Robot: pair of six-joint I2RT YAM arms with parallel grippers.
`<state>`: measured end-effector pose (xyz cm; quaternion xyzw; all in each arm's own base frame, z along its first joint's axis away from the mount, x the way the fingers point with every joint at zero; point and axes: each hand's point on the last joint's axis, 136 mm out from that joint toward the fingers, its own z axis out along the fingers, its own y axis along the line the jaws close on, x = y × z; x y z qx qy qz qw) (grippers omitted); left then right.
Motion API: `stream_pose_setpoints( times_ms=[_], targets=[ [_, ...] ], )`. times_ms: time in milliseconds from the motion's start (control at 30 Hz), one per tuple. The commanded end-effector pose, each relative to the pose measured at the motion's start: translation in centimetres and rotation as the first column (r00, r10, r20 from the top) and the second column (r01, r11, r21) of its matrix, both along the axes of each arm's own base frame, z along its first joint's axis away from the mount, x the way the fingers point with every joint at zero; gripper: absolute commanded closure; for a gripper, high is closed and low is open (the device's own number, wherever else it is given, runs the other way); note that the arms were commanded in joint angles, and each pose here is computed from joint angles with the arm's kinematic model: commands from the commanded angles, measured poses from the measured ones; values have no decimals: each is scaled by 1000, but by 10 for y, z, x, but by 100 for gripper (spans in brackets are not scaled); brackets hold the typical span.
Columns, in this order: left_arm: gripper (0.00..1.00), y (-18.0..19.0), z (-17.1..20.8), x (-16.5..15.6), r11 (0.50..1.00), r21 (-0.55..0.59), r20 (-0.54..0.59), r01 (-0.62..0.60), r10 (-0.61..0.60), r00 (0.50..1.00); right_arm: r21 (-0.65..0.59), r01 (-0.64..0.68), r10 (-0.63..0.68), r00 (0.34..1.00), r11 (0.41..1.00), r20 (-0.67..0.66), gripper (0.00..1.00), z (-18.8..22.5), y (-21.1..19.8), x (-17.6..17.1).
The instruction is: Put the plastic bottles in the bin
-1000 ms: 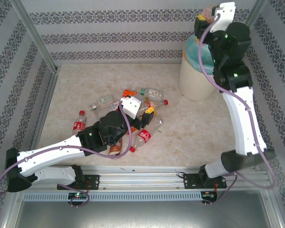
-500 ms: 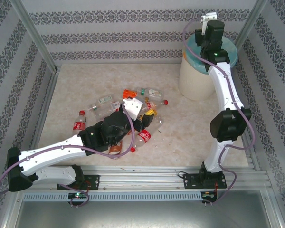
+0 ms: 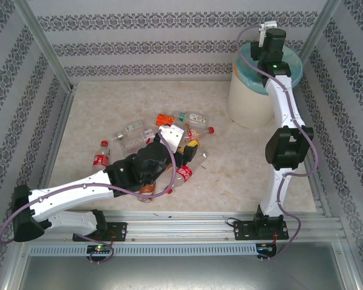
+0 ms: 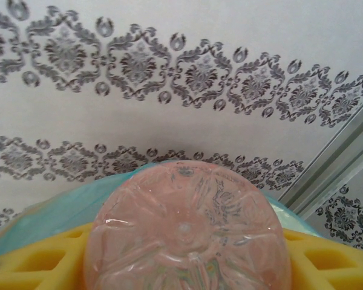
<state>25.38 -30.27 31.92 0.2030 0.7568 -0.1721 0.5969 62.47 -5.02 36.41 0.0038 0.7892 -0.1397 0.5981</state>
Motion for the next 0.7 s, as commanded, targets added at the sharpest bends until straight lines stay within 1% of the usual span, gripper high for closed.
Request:
stream_pose_setpoints(
  times_ms=[0, 67, 167, 300, 467, 667],
  targets=[
    [25, 1, 6, 3, 1000, -5, -7, -25, 25, 1000, 67, -6, 4, 1000, 998, 30, 42, 5, -9, 5],
    [25, 1, 5, 4, 1000, -3, -10, -31, 31, 999, 96, -14, 12, 1000, 995, 22, 37, -1, -12, 7],
    [24, -2, 4, 5, 999, -1, -12, -34, 34, 999, 124, -9, 6, 1000, 992, 28, 27, 0, -15, 5],
    [24, -6, 4, 6, 1000, 3, -18, -24, 24, 1000, 136, -23, 15, 998, 990, 57, 21, 13, -14, 3],
    [24, -7, 3, 5, 1000, 4, -26, -20, 20, 999, 147, -34, 24, 997, 989, 71, 20, 22, -13, 2],
    [24, -5, -1, 5, 1000, 11, -44, -27, 28, 999, 167, -53, 41, 996, 985, 74, 22, 25, -9, 0]
  ],
)
